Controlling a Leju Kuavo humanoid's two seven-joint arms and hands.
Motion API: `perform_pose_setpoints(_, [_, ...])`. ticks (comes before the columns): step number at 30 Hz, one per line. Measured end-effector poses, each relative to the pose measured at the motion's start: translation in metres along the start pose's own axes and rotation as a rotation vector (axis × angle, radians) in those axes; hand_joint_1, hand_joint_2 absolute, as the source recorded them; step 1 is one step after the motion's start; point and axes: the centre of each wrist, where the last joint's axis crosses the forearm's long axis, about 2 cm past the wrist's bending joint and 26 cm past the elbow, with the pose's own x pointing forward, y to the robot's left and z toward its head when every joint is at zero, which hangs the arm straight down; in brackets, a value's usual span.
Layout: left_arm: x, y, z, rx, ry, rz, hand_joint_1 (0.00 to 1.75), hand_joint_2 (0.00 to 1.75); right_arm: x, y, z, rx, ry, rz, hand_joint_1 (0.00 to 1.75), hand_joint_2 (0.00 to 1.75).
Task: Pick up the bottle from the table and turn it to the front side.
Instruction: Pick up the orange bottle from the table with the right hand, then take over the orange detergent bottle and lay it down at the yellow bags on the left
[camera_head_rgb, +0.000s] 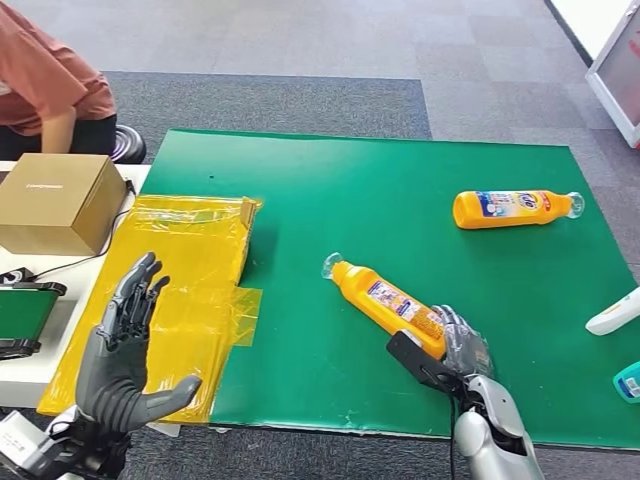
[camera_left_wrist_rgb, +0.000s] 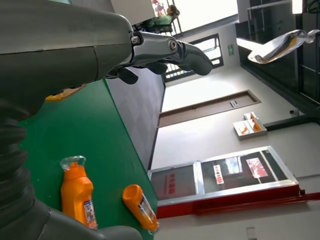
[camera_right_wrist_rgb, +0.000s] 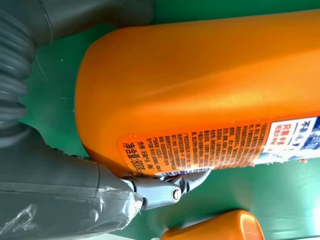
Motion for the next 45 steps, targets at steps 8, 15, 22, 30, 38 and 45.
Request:
perform_pose_setpoints(8, [0.000, 0.003, 0.001, 0.012, 0.001, 0.004, 0.00, 1.75, -0.003, 0.000, -0.001, -0.009, 0.007, -0.037, 1.75, 1.75])
perform_pose_setpoints(15, [-0.001, 0.005, 0.001, 0.026, 0.017, 0.015, 0.00, 1.75, -0.005, 0.003, 0.000, 0.037, -0.065, -0.288, 1.75, 1.75])
perform_pose_setpoints(22, [-0.012, 0.010, 0.004, 0.066, 0.055, 0.053, 0.00, 1.75, 0.012, 0.001, 0.006, 0.078, -0.247, -0.830, 1.75, 1.75])
perform_pose_setpoints(30, [-0.041, 0.024, 0.008, 0.115, 0.170, 0.109, 0.00, 1.75, 0.045, -0.020, 0.004, 0.040, -0.455, -1.085, 1.75, 1.75])
perform_pose_setpoints(38, [-0.059, 0.023, -0.004, 0.028, 0.136, 0.456, 0.00, 1.75, 0.103, -0.033, 0.009, 0.044, -0.729, -1.064, 1.75, 1.75])
perform_pose_setpoints(45, [-0.056, -0.005, -0.032, -0.172, 0.064, 0.629, 0.00, 1.75, 0.145, -0.034, 0.024, 0.084, -0.933, -0.958, 1.75, 1.75])
